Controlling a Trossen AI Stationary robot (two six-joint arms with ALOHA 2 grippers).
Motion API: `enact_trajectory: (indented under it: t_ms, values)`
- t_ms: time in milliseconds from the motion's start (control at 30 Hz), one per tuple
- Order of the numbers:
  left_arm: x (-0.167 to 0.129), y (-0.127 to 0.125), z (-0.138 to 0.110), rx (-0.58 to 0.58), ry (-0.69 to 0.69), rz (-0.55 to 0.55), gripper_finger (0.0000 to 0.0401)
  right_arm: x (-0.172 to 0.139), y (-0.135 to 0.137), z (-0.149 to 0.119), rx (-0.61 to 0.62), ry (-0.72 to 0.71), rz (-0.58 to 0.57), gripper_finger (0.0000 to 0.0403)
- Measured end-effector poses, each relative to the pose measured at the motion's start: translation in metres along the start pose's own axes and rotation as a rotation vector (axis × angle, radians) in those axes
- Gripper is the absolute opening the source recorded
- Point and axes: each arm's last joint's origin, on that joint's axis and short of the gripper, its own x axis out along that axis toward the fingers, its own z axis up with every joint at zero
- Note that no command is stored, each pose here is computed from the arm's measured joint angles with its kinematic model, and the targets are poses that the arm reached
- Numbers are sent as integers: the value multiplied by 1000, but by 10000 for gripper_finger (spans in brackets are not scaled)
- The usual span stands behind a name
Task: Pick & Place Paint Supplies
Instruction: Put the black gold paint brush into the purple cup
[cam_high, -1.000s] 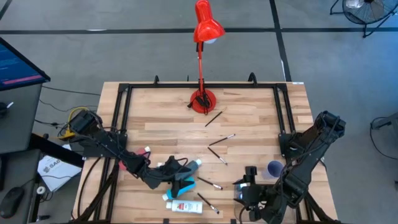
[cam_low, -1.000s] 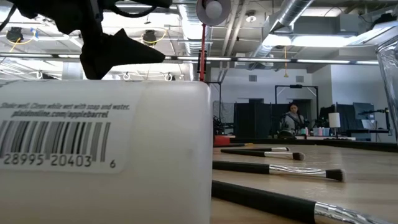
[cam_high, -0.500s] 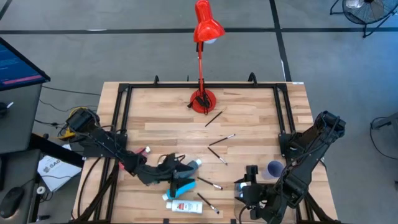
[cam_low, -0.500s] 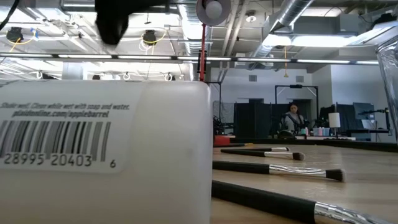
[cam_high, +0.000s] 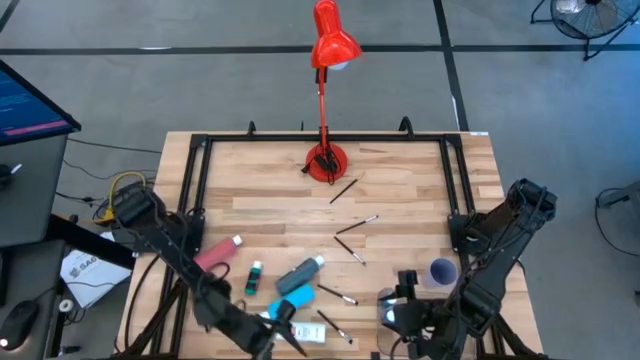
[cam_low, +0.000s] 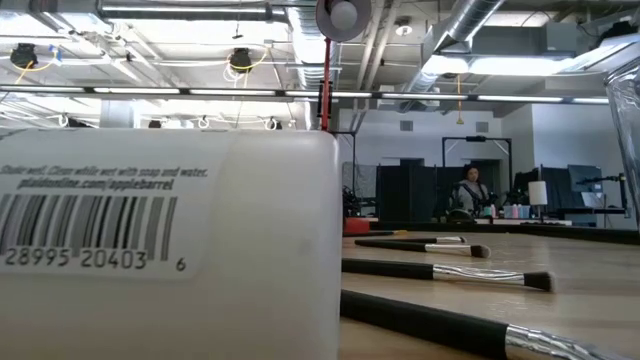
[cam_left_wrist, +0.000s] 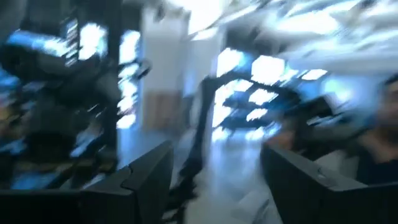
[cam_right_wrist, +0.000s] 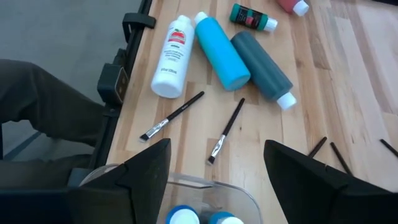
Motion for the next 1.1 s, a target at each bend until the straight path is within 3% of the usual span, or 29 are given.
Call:
enact_trajectory:
  t_ms: [167, 300, 467, 733, 967, 1100]
  values:
    - [23, -5, 6, 40, 242, 299, 205, 0, 0, 0, 15, -1, -2, 250]
    - [17, -2, 0, -3, 355, 559, 189, -1, 1, -1, 20, -2, 2, 250]
    - [-9, 11, -11, -198, 450, 781, 179, -3, 3, -2, 16, -2, 8, 250]
    - [-47, 29, -35, -419, 634, 1003, 176, -3, 3, -2, 33, -3, 7, 250]
    - [-85, 49, -73, -776, 771, 1304, 172, -1, 1, 0, 32, -2, -1, 250]
    - [-99, 55, -87, -849, 846, 1383, 172, 1, -2, 1, 30, -2, -11, 250]
